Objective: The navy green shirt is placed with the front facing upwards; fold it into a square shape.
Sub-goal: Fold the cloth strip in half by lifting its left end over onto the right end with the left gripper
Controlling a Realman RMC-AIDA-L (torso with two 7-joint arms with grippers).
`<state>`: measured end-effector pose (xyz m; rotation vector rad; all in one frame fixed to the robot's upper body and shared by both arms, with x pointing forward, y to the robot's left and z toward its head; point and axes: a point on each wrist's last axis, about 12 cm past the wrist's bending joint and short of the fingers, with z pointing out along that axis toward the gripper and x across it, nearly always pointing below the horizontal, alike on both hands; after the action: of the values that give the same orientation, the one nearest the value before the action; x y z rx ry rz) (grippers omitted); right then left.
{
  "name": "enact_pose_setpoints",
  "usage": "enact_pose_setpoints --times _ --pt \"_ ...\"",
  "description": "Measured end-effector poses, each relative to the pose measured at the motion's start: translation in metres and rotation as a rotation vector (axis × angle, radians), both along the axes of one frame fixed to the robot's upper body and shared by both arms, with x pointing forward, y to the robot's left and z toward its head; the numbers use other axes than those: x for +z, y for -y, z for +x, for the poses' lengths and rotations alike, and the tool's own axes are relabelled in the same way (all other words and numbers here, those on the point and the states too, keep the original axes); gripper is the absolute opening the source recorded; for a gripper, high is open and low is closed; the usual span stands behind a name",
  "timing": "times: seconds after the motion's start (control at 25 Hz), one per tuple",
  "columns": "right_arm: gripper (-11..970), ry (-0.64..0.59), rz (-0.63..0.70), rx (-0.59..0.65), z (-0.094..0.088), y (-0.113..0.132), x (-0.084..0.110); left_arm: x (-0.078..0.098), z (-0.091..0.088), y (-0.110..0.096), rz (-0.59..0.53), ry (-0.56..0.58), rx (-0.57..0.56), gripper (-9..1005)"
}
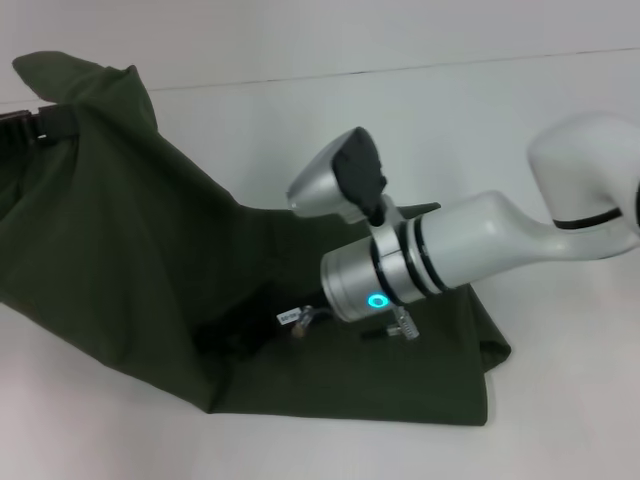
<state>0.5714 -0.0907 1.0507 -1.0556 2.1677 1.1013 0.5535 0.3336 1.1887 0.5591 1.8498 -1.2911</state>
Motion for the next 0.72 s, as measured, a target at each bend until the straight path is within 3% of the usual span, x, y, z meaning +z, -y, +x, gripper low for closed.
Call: enact_pose_setpoints --times 0.4,0.72 --pt "65 0.006 0.021 0.018 0.001 -0.011 0.007 0.000 0.000 0.000 -0.001 0.001 0.002 26" --pt "65 -0.026 0.097 -0.042 -0.003 0.016 0.001 0.001 -0.002 -0.002 -0.023 0.014 0.015 26"
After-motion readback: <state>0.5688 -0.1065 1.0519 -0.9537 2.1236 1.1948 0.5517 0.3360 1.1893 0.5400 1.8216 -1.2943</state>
